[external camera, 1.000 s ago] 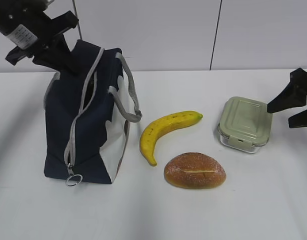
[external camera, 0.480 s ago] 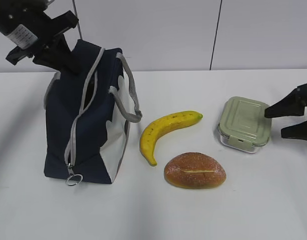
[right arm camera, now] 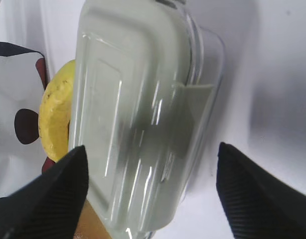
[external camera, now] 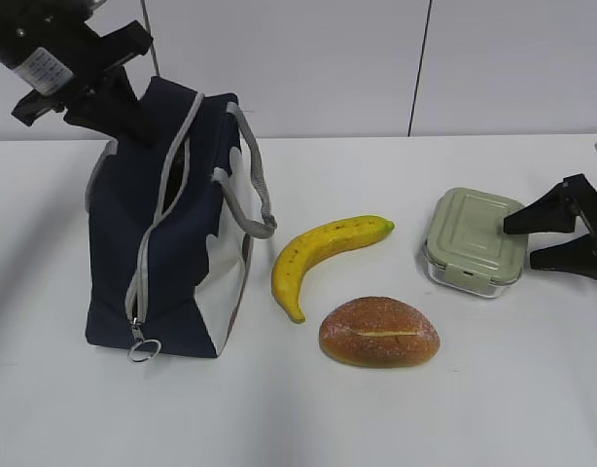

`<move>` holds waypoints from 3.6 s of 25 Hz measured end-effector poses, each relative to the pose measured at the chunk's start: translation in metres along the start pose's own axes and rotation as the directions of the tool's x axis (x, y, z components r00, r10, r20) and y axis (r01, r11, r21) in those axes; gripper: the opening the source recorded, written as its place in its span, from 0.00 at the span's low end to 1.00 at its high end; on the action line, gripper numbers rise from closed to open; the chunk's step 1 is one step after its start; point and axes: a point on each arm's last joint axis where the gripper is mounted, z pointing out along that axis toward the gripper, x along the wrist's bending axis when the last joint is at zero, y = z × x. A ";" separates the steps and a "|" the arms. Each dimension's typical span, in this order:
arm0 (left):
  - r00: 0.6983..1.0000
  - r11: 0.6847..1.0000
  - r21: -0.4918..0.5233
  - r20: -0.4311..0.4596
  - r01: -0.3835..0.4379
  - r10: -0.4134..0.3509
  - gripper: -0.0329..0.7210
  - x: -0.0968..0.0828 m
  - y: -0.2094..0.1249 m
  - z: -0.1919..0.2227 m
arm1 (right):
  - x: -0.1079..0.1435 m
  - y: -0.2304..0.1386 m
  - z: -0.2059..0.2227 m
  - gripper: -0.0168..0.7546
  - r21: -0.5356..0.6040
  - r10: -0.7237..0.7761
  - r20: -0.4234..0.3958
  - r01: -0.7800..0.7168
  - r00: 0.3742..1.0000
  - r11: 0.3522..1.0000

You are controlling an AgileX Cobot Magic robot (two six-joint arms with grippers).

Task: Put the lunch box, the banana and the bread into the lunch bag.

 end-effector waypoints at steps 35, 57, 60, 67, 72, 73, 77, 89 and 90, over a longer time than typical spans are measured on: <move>1.000 1.000 0.001 0.000 -0.002 0.002 0.04 0.000 0.000 0.000 | -0.017 -0.002 0.023 0.52 -0.019 0.043 -0.158 -0.047 0.987 0.999; 1.000 1.000 -0.001 0.011 0.002 -0.002 0.04 -0.001 0.000 0.000 | -0.011 0.008 0.016 0.51 -0.076 0.036 -0.139 -0.047 0.990 0.996; 0.999 1.000 -0.006 0.038 0.012 -0.012 0.04 -0.003 0.001 0.000 | 0.003 0.017 0.008 0.51 -0.098 0.028 -0.139 -0.042 0.990 0.994; 0.997 1.000 -0.012 0.073 0.024 -0.023 0.04 -0.007 0.001 0.000 | 0.070 0.039 0.006 0.51 -0.067 -0.040 -0.143 0.030 0.989 0.997; 0.997 1.000 -0.012 0.076 0.025 -0.024 0.04 -0.007 0.001 0.000 | 0.135 0.054 0.003 0.51 -0.029 -0.110 -0.140 0.107 0.984 0.994; 0.997 1.000 -0.012 0.076 0.025 -0.024 0.04 -0.007 0.001 0.000 | 0.151 0.055 0.004 0.51 -0.016 -0.123 -0.146 0.122 0.982 0.992; 0.997 1.000 -0.012 0.076 0.025 -0.024 0.04 -0.007 0.001 0.000 | 0.209 0.059 -0.001 0.51 -0.016 -0.177 -0.183 0.177 0.967 0.984; 0.997 1.000 -0.014 0.077 0.026 -0.025 0.04 -0.007 0.001 0.000 | 0.300 0.017 0.029 0.51 0.133 -0.269 -0.255 0.309 0.929 0.942; 0.997 1.000 -0.014 0.077 0.026 -0.025 0.04 -0.007 0.001 0.000 | 0.304 0.013 0.032 0.51 0.146 -0.274 -0.262 0.319 0.925 0.937</move>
